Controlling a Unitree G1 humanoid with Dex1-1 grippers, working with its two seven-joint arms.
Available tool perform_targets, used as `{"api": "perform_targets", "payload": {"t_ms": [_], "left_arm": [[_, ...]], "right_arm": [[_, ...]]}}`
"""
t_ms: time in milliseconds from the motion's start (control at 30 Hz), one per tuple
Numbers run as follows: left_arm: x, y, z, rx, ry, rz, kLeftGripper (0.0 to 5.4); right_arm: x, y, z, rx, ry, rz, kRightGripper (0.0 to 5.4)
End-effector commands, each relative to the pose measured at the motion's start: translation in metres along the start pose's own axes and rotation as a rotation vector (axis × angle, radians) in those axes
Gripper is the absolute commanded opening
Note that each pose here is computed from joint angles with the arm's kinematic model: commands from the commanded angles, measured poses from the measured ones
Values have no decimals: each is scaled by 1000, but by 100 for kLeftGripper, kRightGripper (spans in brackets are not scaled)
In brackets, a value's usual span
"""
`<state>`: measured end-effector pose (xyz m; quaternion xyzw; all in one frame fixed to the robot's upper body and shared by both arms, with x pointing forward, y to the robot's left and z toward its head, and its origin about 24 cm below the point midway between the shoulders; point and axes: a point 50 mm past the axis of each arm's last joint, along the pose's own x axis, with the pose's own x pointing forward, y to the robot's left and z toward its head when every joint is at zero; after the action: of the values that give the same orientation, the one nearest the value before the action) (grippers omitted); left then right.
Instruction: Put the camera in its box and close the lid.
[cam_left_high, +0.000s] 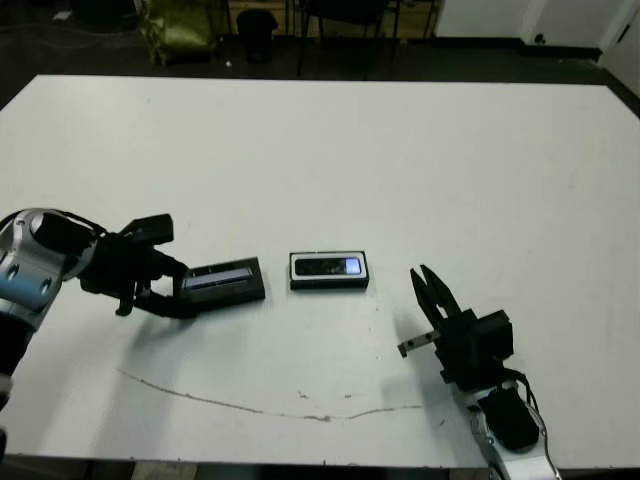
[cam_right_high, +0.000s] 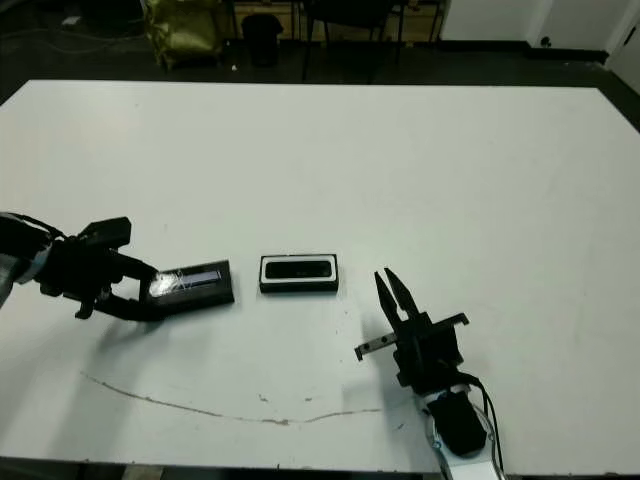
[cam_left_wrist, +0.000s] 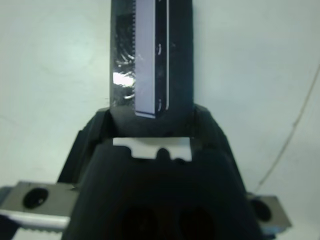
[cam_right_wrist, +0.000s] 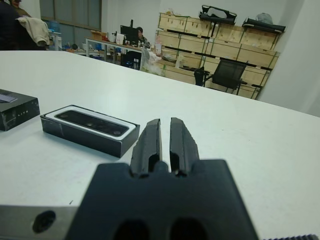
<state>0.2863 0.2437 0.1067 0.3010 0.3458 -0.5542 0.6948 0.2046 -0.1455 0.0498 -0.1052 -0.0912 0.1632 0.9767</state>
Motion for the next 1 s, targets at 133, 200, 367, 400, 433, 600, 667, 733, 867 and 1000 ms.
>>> {"api": "perform_targets", "payload": {"t_ms": [133,200,367,400,433,600,667,733,867,1000], "left_arm": [[1,-7,-2,6,58,-58,226],[0,-6,-2,20,65,-36,226],[-6,1,-18,-203,-225,95,225],[-6,3,-22,-243,-306,103,225],[-6,6,-25,-279,-397,99,225],[-17,24,-14,-280,-578,88,225],[-23,31,-3,-244,-589,104,225],[-29,36,8,-217,-572,104,225],[-36,44,30,-113,-524,85,225],[-33,51,53,-56,-454,23,225]], "right_arm": [[-3,-2,-4,-3,43,-9,0],[-3,-2,-4,-3,37,-6,0],[-3,-1,-6,9,46,-10,0],[-3,-1,-6,8,50,-10,0],[-4,-1,-6,8,54,-11,0],[-3,1,-5,-8,60,-11,0],[-3,2,-5,5,57,-7,0],[-2,3,-5,15,51,-5,0],[-2,4,-4,9,57,-5,0],[-1,4,-3,5,50,-7,0]]}}
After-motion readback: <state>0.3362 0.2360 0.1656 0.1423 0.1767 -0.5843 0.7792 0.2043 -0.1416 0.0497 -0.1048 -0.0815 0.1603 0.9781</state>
